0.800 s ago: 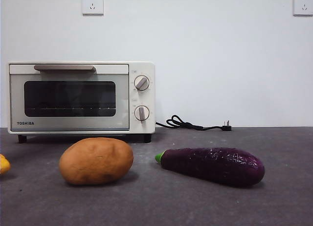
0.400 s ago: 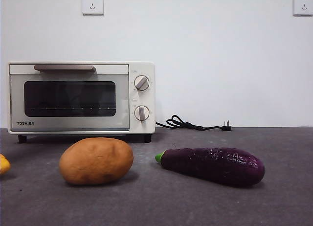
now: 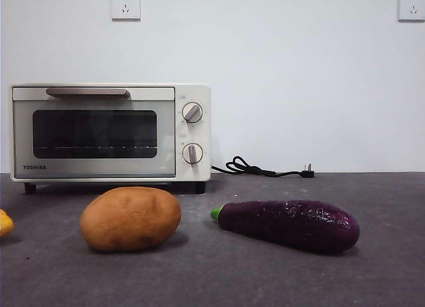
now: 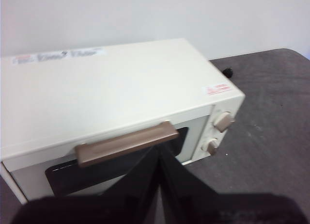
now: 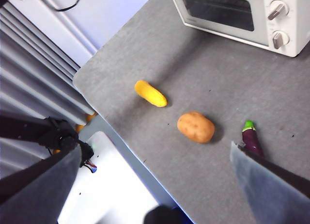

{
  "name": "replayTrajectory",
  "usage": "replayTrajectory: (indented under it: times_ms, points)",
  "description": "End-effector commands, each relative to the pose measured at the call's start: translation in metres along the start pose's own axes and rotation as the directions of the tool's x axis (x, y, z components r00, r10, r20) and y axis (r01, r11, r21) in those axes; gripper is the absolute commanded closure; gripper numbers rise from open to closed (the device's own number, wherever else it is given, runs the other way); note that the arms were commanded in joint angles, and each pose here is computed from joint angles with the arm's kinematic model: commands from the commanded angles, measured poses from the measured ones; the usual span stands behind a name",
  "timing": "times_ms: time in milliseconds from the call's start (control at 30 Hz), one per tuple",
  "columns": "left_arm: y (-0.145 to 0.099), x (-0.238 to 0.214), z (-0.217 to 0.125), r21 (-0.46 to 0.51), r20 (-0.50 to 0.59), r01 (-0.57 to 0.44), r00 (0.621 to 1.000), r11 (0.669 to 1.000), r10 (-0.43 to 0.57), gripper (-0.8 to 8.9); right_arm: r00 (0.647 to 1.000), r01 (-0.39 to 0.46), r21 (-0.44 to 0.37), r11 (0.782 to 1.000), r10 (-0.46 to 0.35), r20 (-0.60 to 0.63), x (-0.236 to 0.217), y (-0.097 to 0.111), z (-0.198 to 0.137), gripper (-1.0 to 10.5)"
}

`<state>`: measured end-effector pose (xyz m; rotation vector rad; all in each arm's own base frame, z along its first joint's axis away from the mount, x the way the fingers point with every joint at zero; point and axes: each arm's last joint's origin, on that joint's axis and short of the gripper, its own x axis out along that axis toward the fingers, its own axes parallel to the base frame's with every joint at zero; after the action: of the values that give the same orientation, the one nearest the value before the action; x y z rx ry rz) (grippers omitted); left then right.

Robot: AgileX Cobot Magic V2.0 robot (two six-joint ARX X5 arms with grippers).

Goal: Take the eggplant from the table,put the eggplant in the oven

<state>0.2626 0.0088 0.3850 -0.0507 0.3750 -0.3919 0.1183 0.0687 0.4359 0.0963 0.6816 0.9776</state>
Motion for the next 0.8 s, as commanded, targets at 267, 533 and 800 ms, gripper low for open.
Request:
replayTrajectory:
  times_ms: [267,533,800]
  points:
    - [0.053,0.051,-0.022,-0.089,-0.043,0.063,0.997,0.994,-0.067,8.19,1.0,-0.004,-0.018,1.0,0.004,0.002,0.0,0.001,0.001,3.8]
    - [0.07,0.082,-0.035,-0.094,-0.047,0.081,0.995,0.992,-0.086,8.19,1.0,-0.002,-0.015,1.0,0.002,-0.001,0.0,0.001,0.0,3.8]
    - [0.079,0.098,-0.042,-0.082,-0.028,0.076,0.997,0.994,-0.079,8.19,1.0,0.009,-0.015,1.0,-0.009,-0.001,0.0,0.0,0.0,3.8]
